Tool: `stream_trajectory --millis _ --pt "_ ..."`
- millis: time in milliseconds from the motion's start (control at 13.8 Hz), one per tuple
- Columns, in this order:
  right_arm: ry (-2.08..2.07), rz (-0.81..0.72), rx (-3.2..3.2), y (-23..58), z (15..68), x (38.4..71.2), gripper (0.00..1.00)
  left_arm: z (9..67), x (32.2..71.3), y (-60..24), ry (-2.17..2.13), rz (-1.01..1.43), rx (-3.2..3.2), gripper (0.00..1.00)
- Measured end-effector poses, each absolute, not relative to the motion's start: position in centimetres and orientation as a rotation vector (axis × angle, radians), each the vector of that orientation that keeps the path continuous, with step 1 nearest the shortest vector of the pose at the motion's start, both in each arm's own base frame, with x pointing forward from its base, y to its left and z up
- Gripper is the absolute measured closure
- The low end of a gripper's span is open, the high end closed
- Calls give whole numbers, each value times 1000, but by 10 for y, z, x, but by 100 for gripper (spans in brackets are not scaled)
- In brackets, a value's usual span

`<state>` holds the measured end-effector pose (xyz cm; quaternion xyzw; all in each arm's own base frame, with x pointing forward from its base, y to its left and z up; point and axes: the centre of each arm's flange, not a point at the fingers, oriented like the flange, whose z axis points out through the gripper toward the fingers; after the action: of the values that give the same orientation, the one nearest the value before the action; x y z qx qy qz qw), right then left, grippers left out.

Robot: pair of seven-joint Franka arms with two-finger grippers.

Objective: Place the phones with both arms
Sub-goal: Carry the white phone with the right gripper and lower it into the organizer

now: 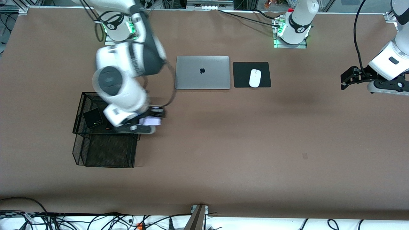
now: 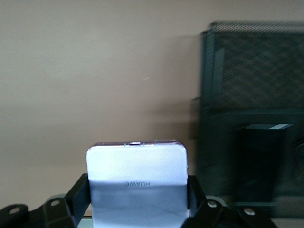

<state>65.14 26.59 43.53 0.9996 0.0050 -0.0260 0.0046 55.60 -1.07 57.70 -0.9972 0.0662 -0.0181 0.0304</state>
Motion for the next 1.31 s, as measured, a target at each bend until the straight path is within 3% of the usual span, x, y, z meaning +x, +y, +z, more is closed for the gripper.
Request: stream_trajectory --millis 508,944,1306 --pt "227 20 3089 73 437 708 16 577 556 -9 199 -52 -3074 0" --pt "272 127 3045 78 335 742 16 576 556 -9 198 -45 -3074 0" --pt "248 137 3071 71 282 750 16 576 555 -8 198 -41 -3074 0"
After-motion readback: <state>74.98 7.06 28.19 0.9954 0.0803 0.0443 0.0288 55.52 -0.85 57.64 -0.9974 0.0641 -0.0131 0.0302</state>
